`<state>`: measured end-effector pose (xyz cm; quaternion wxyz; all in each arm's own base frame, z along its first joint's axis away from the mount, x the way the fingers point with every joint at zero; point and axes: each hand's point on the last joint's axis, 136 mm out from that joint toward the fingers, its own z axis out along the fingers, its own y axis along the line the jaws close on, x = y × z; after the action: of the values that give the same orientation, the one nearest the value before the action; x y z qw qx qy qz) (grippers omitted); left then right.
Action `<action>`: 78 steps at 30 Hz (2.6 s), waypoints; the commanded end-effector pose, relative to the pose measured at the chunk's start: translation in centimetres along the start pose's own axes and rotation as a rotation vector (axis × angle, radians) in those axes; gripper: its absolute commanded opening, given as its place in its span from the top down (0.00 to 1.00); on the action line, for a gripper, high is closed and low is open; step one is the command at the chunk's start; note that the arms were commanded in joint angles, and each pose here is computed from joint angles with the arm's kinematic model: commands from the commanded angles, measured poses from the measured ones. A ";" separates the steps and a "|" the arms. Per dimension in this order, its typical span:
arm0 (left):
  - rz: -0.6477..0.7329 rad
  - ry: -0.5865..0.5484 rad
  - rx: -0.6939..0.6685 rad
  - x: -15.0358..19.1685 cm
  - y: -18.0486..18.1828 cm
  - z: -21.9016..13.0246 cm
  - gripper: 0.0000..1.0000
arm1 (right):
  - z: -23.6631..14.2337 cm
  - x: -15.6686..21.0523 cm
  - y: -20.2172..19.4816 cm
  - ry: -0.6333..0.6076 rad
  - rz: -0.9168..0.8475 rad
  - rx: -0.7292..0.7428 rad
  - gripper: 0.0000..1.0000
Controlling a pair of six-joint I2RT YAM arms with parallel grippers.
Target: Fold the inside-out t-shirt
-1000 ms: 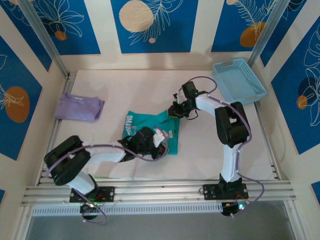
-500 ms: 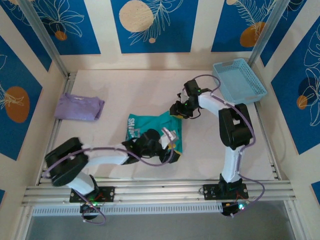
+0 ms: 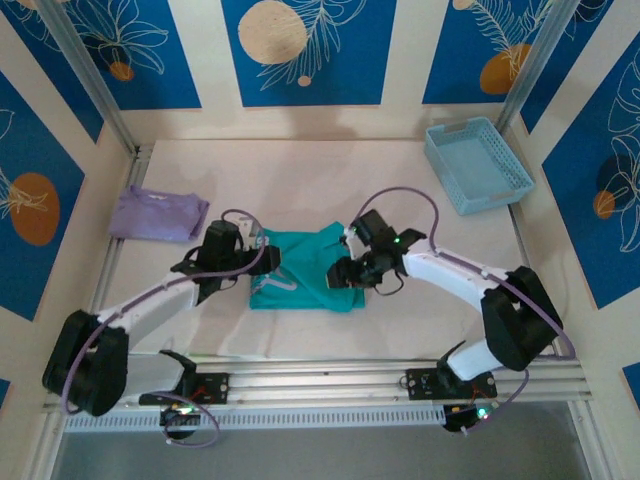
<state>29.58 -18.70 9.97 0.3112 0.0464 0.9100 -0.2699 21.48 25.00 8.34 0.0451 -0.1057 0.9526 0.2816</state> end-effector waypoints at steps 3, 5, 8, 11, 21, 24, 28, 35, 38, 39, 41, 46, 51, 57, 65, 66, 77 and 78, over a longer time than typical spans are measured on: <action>-0.046 0.211 0.089 5.9 -0.3 1.6 0.33 | 2.6 -0.2 -2.4 0.041 0.142 0.055 0.54; -0.031 0.255 0.104 7.6 -0.5 1.6 0.33 | 2.8 -1.6 -3.3 0.033 0.149 0.092 0.55; 0.001 0.312 0.142 10.6 -1.7 1.1 0.34 | 3.0 -4.2 -4.3 0.025 0.145 0.127 0.56; 0.047 0.346 0.219 13.7 -4.2 0.2 0.34 | 3.4 -7.2 -4.5 0.022 0.128 0.125 0.56; 0.352 0.327 0.640 15.8 -19.2 -1.4 0.33 | 3.3 -14.7 3.5 -0.009 -0.076 -0.130 0.56; 0.370 0.274 0.636 14.1 -19.3 -2.2 0.33 | 0.4 -14.2 2.7 -0.085 -0.085 -0.107 0.55; 0.212 0.097 0.448 7.6 -13.3 -2.9 0.33 | -1.9 -13.0 -0.2 -0.159 0.022 -0.091 0.53; -0.030 -0.018 -0.070 -0.8 1.3 -0.9 0.33 | -0.4 -10.7 -5.5 -0.136 0.196 0.059 0.52; -0.051 0.014 -0.066 -2.1 2.6 1.4 0.36 | 0.4 -10.1 -6.4 -0.123 0.238 0.061 0.54; -0.051 0.036 -0.056 -2.3 2.6 2.4 0.39 | 0.7 -10.0 -6.4 -0.120 0.242 0.056 0.55; -0.043 0.062 -0.027 -2.6 2.3 3.8 0.43 | 1.3 -9.9 -6.2 -0.106 0.244 0.044 0.56; -0.018 0.090 0.011 -3.3 2.0 6.0 0.50 | 2.5 -10.2 -5.9 -0.098 0.232 0.032 0.61; 0.008 0.087 -0.024 -3.9 2.8 7.2 0.69 | 2.4 -11.1 -6.2 -0.116 0.213 0.048 0.76; 0.036 0.049 -0.062 -5.2 3.1 6.4 0.83 | 0.7 -11.6 -6.6 -0.156 0.179 0.065 0.89; -0.036 -0.064 -0.051 -7.2 3.8 4.8 0.89 | -0.7 -12.0 -7.2 -0.211 0.186 0.029 0.90; -0.046 -0.063 -0.048 -7.2 3.9 5.0 0.88 | -0.6 -12.1 -7.3 -0.207 0.189 0.030 0.89; 0.007 -0.062 -0.119 -7.2 4.6 4.5 0.47 | -2.8 -12.1 -6.9 -0.254 0.068 0.186 0.67; 0.034 -0.065 -0.140 -7.2 4.5 4.3 0.47 | -2.5 -12.1 -6.2 -0.248 0.040 0.193 0.67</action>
<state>39.03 -17.12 8.10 0.3249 0.0126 0.9168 -0.2318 34.74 19.59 6.63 0.1365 -0.0023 0.9663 0.2181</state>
